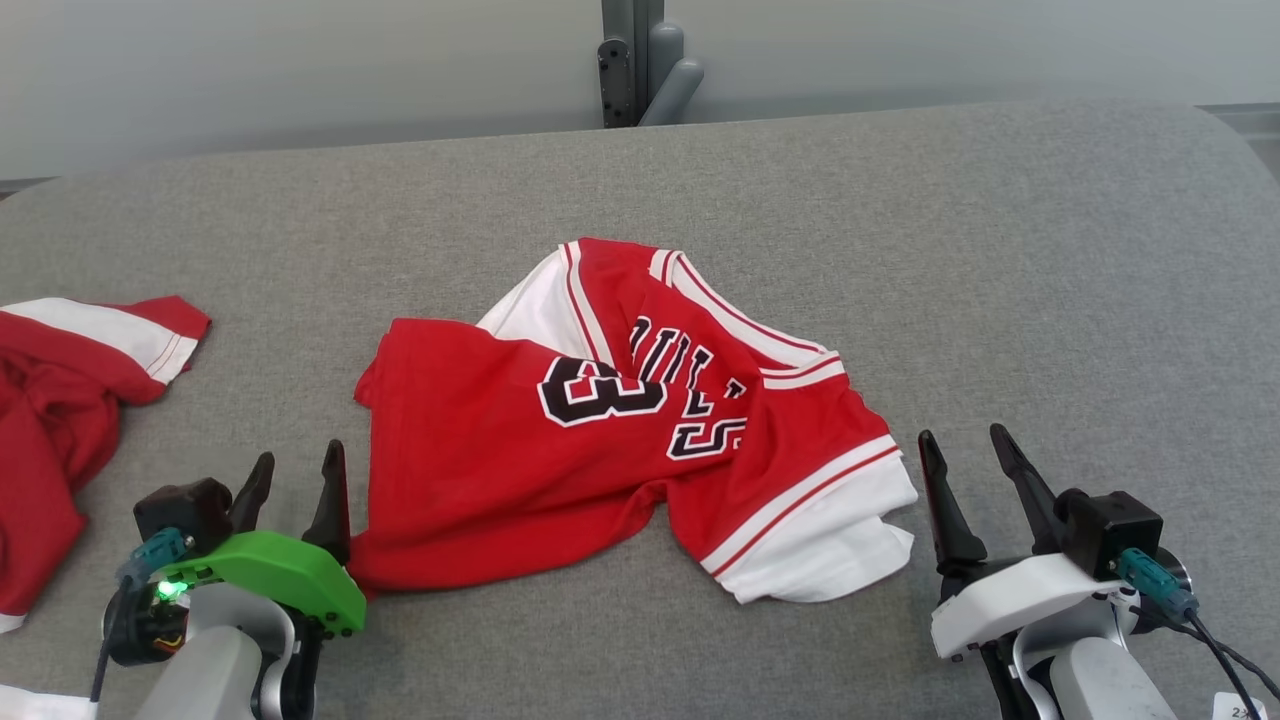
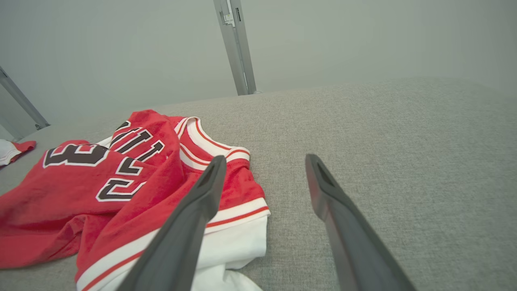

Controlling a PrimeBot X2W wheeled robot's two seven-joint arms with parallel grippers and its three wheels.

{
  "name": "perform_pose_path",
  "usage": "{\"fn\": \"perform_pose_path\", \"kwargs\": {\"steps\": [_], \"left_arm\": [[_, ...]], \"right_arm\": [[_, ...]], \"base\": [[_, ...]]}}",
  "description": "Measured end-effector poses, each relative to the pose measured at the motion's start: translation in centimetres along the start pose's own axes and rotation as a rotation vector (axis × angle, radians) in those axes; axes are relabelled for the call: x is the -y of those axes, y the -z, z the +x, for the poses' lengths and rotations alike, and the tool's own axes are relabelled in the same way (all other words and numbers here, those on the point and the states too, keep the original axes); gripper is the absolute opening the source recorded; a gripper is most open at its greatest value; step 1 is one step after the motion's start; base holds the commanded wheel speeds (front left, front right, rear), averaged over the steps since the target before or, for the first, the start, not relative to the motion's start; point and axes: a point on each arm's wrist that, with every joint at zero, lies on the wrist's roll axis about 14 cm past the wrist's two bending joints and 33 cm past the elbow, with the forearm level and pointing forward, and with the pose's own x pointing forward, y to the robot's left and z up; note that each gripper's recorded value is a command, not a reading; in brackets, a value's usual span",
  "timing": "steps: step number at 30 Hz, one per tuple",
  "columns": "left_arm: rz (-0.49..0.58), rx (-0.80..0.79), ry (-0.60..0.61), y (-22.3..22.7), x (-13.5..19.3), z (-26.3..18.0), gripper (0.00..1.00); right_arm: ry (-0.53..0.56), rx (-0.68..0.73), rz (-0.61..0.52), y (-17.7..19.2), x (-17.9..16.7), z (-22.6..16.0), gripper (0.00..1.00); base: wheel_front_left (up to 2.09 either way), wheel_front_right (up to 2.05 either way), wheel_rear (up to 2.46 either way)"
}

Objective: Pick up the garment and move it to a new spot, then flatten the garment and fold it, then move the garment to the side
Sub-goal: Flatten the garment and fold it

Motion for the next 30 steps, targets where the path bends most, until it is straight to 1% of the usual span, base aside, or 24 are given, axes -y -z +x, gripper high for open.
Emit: {"fn": "perform_pose_path", "kwargs": {"steps": [5,9,15,21,23,25,27,30], "left_arm": [[-0.017,-0.001,-0.008,1.2,0.8,-0.3,1.0],[-0.032,-0.016,-0.01,2.3,1.3,-0.9,1.0],[-0.042,0.042,-0.013,1.4,1.7,-1.2,1.0],[-0.059,0.061,-0.037,1.6,1.4,-1.9,1.0],[-0.067,0.066,-0.048,1.6,1.2,-2.1,1.0],[-0.065,0.063,-0.058,1.9,0.7,-2.3,1.0],[-0.062,0.057,-0.078,2.2,0.1,-2.7,1.0],[-0.065,0.046,-0.109,2.7,-1.0,-3.3,1.0]], "right_arm": [[0.001,0.014,-0.008,-0.5,0.1,0.0,1.0],[-0.039,0.027,-0.016,-0.9,-1.0,1.2,1.0],[-0.17,0.076,-0.082,-2.9,-3.7,5.4,1.0],[-0.31,0.047,-0.138,-2.6,-6.9,10.4,1.0],[-0.358,0.042,-0.188,-2.7,-7.8,12.4,1.0],[-0.378,-0.004,-0.214,-2.2,-8.3,14.4,1.0],[-0.391,-0.085,-0.256,-0.8,-8.5,16.2,1.0],[-0.425,-0.158,-0.289,0.5,-9.7,18.4,1.0]], "base": [[0.0,0.0,0.0],[0.0,0.0,0.0],[0.0,0.0,0.0],[0.0,0.0,0.0],[0.0,0.0,0.0],[0.0,0.0,0.0],[0.0,0.0,0.0],[0.0,0.0,0.0]]}}
